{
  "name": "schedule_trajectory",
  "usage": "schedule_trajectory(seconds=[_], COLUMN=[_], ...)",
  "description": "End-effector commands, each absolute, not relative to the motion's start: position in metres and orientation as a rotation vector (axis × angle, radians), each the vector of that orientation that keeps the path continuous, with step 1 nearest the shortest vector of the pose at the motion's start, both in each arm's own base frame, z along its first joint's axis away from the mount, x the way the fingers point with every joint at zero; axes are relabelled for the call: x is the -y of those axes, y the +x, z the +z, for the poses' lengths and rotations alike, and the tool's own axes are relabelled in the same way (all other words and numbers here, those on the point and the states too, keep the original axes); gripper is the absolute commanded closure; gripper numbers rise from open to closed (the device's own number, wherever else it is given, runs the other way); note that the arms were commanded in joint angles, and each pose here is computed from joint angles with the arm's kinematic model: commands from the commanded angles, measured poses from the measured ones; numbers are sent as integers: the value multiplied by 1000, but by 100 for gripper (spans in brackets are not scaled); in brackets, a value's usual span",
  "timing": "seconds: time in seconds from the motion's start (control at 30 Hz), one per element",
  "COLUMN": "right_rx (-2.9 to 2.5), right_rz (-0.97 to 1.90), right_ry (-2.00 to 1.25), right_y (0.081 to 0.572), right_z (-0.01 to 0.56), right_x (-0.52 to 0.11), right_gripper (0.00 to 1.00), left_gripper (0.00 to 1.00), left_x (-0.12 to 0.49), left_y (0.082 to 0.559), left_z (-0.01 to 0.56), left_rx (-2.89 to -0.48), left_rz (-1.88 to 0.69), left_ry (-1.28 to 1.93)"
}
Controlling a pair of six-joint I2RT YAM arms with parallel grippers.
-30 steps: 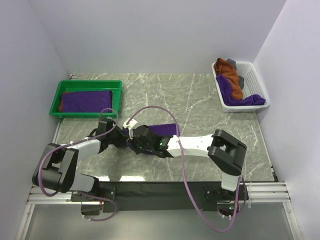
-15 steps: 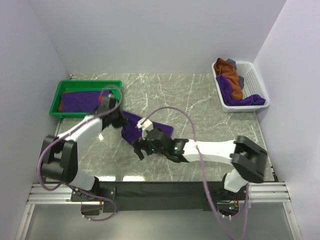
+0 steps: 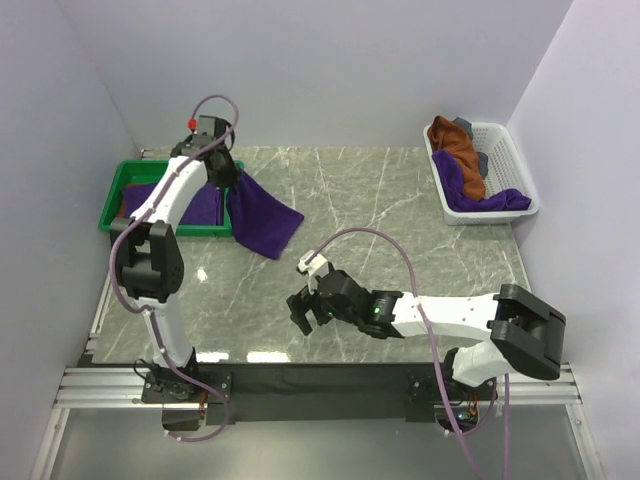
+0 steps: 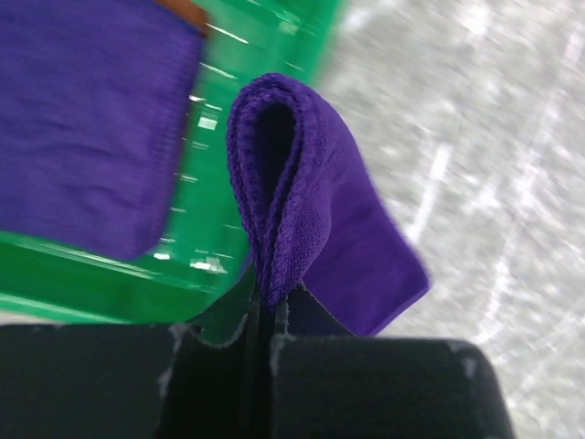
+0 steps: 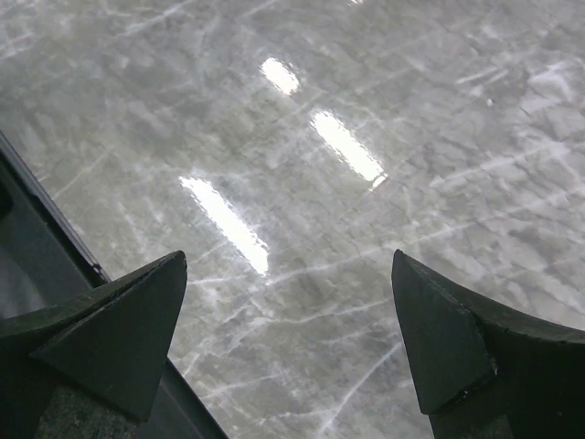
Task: Fold and stack the towels
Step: Neatly place the folded towel into the bin
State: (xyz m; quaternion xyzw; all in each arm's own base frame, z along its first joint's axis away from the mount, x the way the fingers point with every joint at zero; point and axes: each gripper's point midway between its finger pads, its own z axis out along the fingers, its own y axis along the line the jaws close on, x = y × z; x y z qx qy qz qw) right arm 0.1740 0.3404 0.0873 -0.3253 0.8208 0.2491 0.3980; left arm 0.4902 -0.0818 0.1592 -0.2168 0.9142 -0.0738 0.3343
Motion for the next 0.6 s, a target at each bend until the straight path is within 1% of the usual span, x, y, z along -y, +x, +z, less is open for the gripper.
schedule_trajectory(seconds=[0.0, 0.13, 0.23, 0.27, 0.43, 0.57], right_rx=[-2013, -2023, -2036, -2038, -2072, -2084], right_rz=[691, 717, 734, 738, 736, 715], right_ry=[-828, -874, -897, -900, -914, -905], right_y=[177, 172, 168, 168, 164, 167], right_z=[102, 99, 98, 98, 96, 99], right_x=[-357, -364, -367, -368, -367, -365], right_gripper=[2, 2, 2, 2, 3, 3], left_gripper=[99, 99, 99, 99, 99, 99], left_x=[43, 0, -16, -30, -53, -64], left_y=[490, 498, 503, 506, 519, 526], left_z=[183, 207, 220, 224, 233, 226], left_rx=[-2367, -2286, -2241, -2215, -2163, -2181], left_rz=[-48, 5, 2, 10, 0, 11], left_ry=[-566, -633, -652, -674, -692, -686])
